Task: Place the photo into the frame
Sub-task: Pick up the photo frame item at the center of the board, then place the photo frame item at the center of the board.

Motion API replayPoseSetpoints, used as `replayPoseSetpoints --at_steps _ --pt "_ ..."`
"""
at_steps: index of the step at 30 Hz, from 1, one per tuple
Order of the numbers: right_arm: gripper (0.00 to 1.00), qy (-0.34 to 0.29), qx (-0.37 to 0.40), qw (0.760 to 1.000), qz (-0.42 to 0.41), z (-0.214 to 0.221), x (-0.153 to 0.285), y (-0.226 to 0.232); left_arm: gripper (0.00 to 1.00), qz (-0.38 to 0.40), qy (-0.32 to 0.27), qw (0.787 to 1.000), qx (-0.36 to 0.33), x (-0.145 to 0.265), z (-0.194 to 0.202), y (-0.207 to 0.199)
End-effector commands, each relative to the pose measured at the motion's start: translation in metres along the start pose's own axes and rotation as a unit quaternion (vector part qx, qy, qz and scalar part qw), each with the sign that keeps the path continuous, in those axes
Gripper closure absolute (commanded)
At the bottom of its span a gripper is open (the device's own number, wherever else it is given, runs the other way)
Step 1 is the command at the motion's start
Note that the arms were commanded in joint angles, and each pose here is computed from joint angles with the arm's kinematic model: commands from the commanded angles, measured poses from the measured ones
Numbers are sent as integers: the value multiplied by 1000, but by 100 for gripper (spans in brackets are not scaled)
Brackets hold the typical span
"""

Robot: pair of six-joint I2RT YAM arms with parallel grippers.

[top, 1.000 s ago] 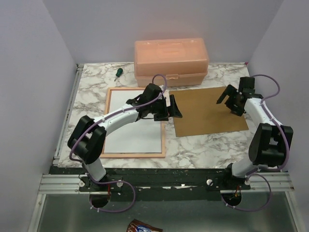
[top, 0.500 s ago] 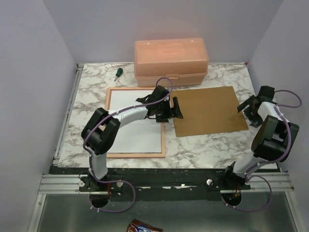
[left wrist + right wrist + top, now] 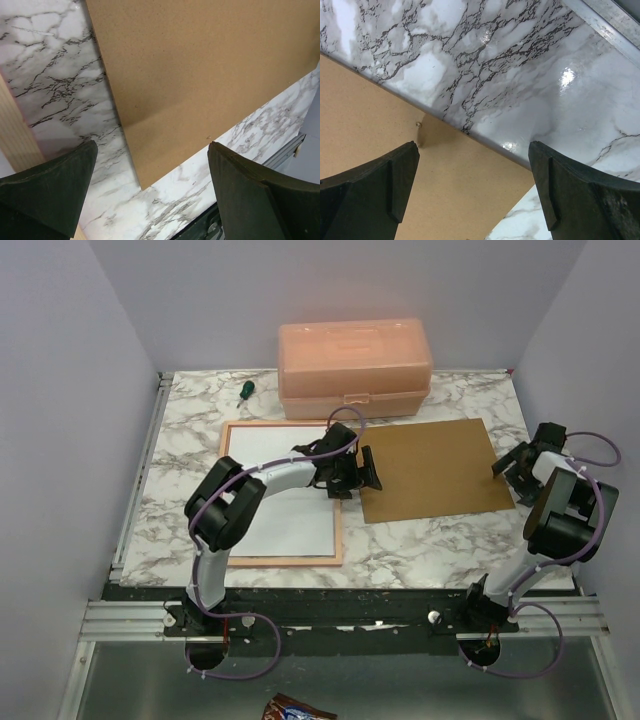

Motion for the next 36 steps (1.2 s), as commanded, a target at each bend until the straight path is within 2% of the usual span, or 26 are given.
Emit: replayPoseSetpoints --at_steps 1,7,14,25,30,36 --pt "0 57 -11 998 -22 23 -18 -1 5 8 7 1000 9 -14 2 -1" --pt "0 104 -21 991 -78 38 -16 8 6 29 20 999 17 -27 0 -6" --pt "0 155 -23 978 -139 58 -8 13 6 65 2 998 3 -15 -4 -19" --pt "1 170 -23 970 -175 72 15 11 8 126 -9 990 -61 41 -14 -68" --pt "1 166 -19 967 -194 69 28 14 8 125 -18 987 -94 71 -12 -85" --pt "1 182 4 957 -226 80 40 22 8 98 -21 990 -95 94 -1 -79"
Point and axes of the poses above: each gripper's point midway between its finger pads, its own x axis back along the fingers, its own y axis along the line the jaws close on, z = x × y, the point moved 7 cm from there along x, back along the fingers, and after that the axes turned 2 degrees about -x, right-handed, at the moved point
